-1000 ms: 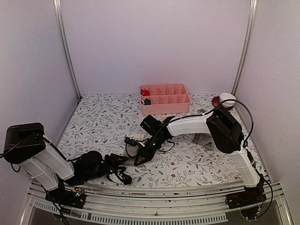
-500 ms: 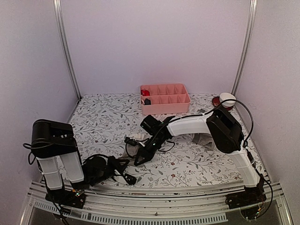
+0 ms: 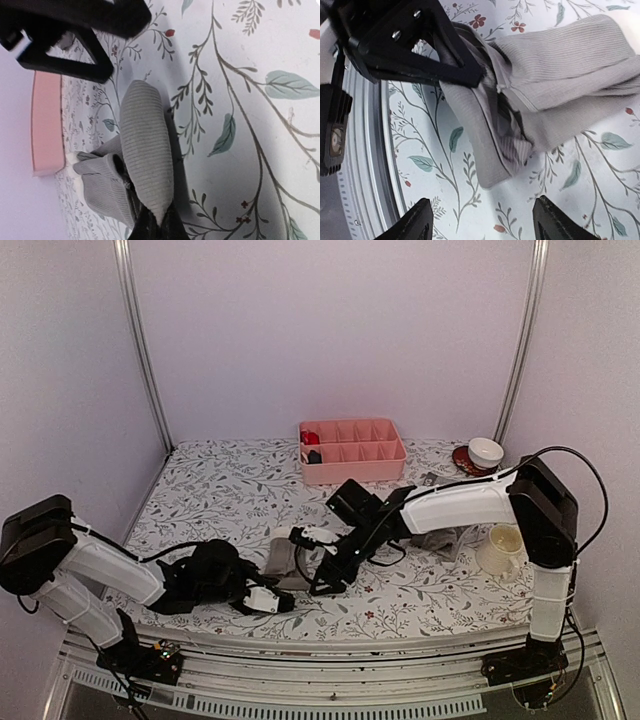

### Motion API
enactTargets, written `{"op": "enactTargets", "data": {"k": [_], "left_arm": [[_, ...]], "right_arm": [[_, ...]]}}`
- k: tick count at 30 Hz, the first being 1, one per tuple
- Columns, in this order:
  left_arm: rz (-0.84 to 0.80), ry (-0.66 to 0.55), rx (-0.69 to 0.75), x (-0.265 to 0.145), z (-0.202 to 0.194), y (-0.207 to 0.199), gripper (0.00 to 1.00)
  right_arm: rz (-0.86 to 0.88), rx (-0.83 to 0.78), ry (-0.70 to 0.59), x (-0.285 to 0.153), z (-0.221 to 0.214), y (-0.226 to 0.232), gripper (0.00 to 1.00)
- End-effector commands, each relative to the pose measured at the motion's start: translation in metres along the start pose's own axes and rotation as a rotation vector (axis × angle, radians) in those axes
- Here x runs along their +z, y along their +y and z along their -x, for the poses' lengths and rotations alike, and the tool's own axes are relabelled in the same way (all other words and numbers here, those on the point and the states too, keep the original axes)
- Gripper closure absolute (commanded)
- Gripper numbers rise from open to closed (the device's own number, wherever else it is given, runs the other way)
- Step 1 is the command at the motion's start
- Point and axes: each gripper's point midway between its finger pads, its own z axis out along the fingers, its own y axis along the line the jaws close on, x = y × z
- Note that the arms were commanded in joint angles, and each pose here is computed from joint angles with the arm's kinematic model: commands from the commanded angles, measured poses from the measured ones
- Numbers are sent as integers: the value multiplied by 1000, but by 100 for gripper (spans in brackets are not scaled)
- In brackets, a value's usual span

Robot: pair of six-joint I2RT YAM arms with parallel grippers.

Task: Roll the underwear
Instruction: Roll the underwear at the center of the board.

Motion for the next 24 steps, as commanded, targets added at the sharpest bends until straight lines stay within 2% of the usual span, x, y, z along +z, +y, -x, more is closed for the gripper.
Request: {"op": "enactTargets", "data": {"k": [1,9,15,18,24], "left_arm": [[-308,24,-163,-7,-14,-53,100],[-457,15,-387,-3,-21,-37,100],[-594,-37,-500,-6,-17,-36,100],[-668,-63,-555,-6,-14,-35,100],[-802,-105,-659,-2,-11,-27,100]], "right_arm": [[-245,-177,-56,-19,10,5,26],[-447,-445,-144,-36,7,35,22],[-552,-662,-175,-24,8,55,23],[-651,-775,-121,-8,4,52,26],[-811,-882,-57,16,23,28,29]]}}
